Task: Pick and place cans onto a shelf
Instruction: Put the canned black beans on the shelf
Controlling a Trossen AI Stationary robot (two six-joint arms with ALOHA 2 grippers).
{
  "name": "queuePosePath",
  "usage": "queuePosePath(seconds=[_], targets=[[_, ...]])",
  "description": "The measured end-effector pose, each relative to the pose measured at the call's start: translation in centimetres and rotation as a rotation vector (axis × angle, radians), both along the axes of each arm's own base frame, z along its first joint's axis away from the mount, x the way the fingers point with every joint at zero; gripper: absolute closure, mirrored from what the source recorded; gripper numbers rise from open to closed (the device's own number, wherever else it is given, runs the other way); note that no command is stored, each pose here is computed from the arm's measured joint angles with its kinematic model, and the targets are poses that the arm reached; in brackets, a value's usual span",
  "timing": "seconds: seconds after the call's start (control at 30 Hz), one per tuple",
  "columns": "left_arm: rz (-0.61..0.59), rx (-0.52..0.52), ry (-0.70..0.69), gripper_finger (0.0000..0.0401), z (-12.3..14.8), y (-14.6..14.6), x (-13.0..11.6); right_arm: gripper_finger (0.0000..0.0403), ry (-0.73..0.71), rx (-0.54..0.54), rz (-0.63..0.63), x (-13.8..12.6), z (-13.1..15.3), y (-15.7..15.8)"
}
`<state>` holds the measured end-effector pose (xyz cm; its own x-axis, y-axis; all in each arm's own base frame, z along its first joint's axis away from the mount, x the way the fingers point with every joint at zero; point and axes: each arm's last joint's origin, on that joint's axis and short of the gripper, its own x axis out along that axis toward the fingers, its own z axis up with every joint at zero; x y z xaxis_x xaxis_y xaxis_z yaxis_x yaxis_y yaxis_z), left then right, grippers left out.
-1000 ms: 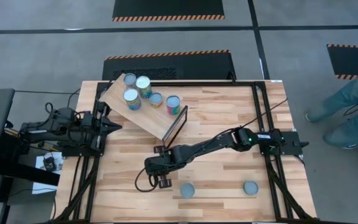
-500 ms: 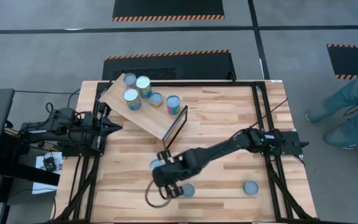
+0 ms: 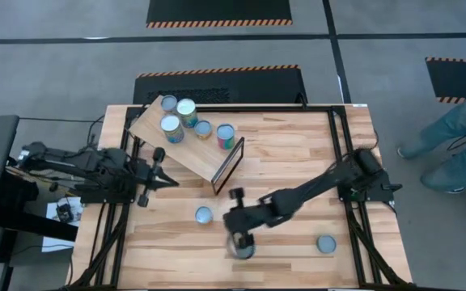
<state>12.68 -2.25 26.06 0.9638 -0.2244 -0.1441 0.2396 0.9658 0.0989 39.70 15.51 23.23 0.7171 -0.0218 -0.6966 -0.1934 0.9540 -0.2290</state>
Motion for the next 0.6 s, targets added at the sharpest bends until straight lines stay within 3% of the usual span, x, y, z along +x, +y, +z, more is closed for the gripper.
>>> queuePosePath(seconds=[0.3, 0.6], targets=[[0.004, 0.110, 0.169, 0.0397, -0.9, -3.6, 2.4, 0.0394, -0.341, 0.020, -0.149, -9.6, 0.3, -2.8], [-0.013, 0.122, 0.330, 0.0389, -2.6, -8.4, 4.1, 0.0396, -0.597, 0.124, -0.185, -13.9, -3.4, -5.8]])
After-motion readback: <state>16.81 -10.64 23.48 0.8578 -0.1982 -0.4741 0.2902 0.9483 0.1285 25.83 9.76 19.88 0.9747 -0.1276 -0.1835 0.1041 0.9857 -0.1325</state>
